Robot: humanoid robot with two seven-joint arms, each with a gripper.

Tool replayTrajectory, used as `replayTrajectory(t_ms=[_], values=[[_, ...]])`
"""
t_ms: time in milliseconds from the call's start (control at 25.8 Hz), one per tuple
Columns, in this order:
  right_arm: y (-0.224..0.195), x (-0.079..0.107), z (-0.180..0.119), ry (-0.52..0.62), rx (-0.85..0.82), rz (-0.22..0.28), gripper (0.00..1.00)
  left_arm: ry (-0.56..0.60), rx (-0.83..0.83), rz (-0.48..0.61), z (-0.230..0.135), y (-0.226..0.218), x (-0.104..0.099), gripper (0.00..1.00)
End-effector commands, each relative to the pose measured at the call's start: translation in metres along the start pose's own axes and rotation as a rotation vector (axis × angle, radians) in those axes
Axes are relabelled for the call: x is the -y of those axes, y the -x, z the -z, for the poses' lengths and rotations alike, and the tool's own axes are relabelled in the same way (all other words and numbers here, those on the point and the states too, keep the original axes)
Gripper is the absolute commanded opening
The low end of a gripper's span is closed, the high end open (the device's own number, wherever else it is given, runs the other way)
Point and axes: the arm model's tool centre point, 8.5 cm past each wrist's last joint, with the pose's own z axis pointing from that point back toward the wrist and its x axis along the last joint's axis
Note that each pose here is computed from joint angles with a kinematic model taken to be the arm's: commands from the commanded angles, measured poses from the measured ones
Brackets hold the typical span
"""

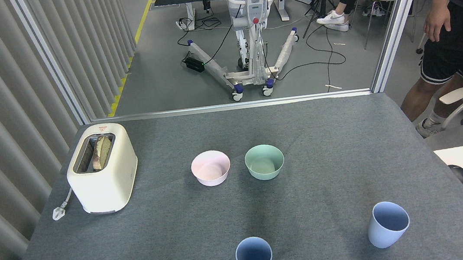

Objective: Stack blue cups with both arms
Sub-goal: 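Reach the right gripper to the other blue cup and grasp it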

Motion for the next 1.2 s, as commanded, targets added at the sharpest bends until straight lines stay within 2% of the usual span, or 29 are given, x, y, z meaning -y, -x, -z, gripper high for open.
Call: replayTrajectory(t_ms=[0,310,1006,1045,1161], values=[[0.012,0.003,0.025,0.000,-0.066,-0.034,1.00,-0.003,0.000,0.000,0.000,0.000,0.000,1.00],[0.033,0.015,0.068,0.015,-0.067,-0.087,1.00,0.000,-0.002,0.002,-0.001,0.001,0.000,1.00],[0.021,0.020,0.111,0.009,-0.016,-0.084,1.00,-0.003,-0.002,0.002,0.000,0.001,0.000,1.00],[0.021,0.019,0.112,0.006,-0.017,-0.083,0.98,-0.005,-0.001,0.002,0.000,0.001,-0.001,1.00],[0.025,0.021,0.113,0.008,-0.017,-0.093,0.82,-0.003,-0.002,0.002,0.000,0.001,0.000,1.00]])
